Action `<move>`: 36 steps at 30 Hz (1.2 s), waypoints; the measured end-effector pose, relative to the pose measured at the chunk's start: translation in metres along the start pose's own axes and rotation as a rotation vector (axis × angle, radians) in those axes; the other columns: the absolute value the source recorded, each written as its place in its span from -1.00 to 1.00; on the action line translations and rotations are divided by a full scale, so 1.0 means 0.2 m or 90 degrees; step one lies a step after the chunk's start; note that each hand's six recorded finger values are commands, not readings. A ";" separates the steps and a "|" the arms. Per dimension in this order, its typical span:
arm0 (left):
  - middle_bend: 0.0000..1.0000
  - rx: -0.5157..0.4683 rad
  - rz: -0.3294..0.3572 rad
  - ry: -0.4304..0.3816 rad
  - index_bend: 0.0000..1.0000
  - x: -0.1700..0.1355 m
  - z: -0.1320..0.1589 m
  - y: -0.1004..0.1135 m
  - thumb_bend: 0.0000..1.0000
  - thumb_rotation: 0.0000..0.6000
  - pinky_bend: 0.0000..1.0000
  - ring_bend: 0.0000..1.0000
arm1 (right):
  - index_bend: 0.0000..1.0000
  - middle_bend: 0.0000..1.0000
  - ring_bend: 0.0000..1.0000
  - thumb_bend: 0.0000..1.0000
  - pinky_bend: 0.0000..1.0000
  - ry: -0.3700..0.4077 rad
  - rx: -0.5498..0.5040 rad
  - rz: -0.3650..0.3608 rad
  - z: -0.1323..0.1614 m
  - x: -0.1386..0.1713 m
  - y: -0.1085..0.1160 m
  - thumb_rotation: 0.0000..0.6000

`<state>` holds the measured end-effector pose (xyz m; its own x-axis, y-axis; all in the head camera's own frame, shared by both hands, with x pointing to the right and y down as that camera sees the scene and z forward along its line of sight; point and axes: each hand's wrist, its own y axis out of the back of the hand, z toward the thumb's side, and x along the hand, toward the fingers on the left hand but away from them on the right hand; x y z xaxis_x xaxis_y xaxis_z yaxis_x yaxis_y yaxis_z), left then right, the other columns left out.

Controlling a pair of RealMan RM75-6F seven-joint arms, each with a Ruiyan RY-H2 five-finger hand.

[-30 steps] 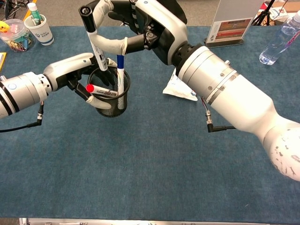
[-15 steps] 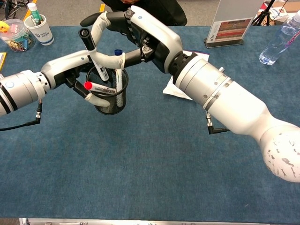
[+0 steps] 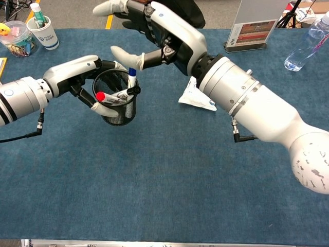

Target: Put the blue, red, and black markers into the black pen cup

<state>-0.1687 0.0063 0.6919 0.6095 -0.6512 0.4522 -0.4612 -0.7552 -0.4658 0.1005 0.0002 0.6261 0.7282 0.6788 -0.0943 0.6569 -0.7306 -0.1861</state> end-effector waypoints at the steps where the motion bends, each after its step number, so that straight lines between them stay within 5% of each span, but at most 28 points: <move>1: -0.40 0.001 0.000 0.003 -0.37 0.00 -0.01 0.00 -0.88 1.00 -0.41 -0.33 | -0.50 -0.69 -1.00 -0.27 -1.00 0.005 0.003 -0.005 0.01 0.00 0.02 1.00; 7: -0.40 0.002 -0.002 0.017 -0.37 0.00 -0.05 0.00 -0.88 1.00 -0.41 -0.33 | -0.50 -0.69 -1.00 -0.27 -1.00 0.026 0.053 -0.038 0.07 0.05 0.18 1.00; 19: -0.41 -0.018 0.003 0.041 -0.37 0.05 -0.17 -0.05 -0.88 1.00 -0.44 -0.34 | -0.49 -0.69 -1.00 -0.27 -1.00 -0.026 0.210 -0.114 0.06 0.34 0.63 1.00; 36: -0.49 -0.037 0.004 0.057 -0.40 0.13 -0.25 -0.17 -0.88 1.00 -0.53 -0.51 | -0.50 -0.69 -1.00 -0.28 -1.00 -0.066 0.222 -0.142 0.02 0.48 0.74 1.00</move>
<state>-0.1695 0.0112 0.7570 0.5472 -0.6583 0.5169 -0.5032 -0.7523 -0.4253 0.2667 -0.0417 0.5863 0.5406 0.8342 -0.1088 0.6776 -0.5084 -0.5314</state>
